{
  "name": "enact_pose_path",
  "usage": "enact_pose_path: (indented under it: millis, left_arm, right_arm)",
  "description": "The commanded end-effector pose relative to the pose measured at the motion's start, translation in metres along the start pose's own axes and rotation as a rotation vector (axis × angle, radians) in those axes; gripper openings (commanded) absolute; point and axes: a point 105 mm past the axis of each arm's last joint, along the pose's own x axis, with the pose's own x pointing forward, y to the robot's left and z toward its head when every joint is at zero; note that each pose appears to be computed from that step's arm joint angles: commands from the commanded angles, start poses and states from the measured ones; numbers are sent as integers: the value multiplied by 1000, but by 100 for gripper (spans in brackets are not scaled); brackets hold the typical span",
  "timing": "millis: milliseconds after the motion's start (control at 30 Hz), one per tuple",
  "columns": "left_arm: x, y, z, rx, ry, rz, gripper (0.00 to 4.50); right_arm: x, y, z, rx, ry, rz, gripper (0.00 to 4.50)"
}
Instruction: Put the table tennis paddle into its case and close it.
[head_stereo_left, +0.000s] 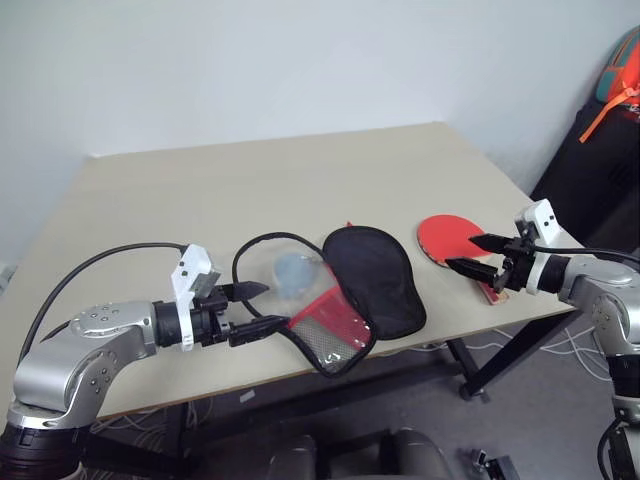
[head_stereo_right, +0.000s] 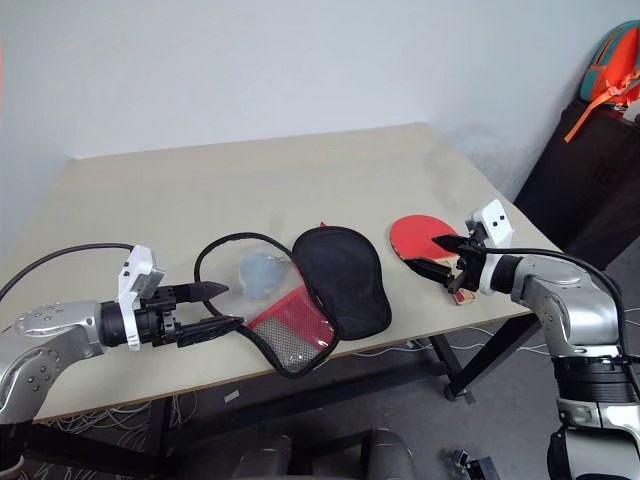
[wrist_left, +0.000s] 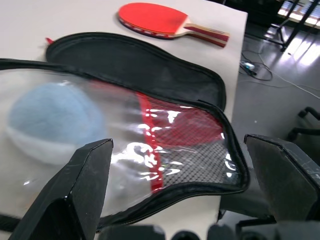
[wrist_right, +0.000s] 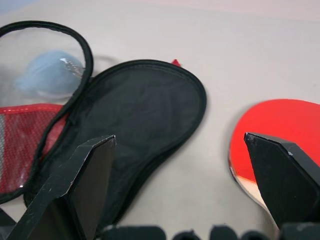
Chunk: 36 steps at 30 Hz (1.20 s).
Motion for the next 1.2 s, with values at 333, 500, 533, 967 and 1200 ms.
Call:
enact_pose_path:
  millis: [333, 500, 533, 967, 1200]
  left_arm:
    - [24, -22, 3, 27, 14, -93, 450]
    - [34, -22, 2, 35, 14, -97, 450]
    - [35, -23, 2, 36, 12, -98, 450]
    - [38, -18, 10, 58, 10, -99, 450]
    - [37, -18, 9, 59, 19, -93, 450]
  right_arm:
    - [-18, -59, -7, 14, 99, -266, 444]
    - [-10, -70, -15, 68, 197, -298, 444]
    - [-8, -69, -17, 73, 221, -291, 444]
    - [24, -75, -52, 122, 419, -303, 444]
    - [37, -74, -61, 127, 444, -304, 444]
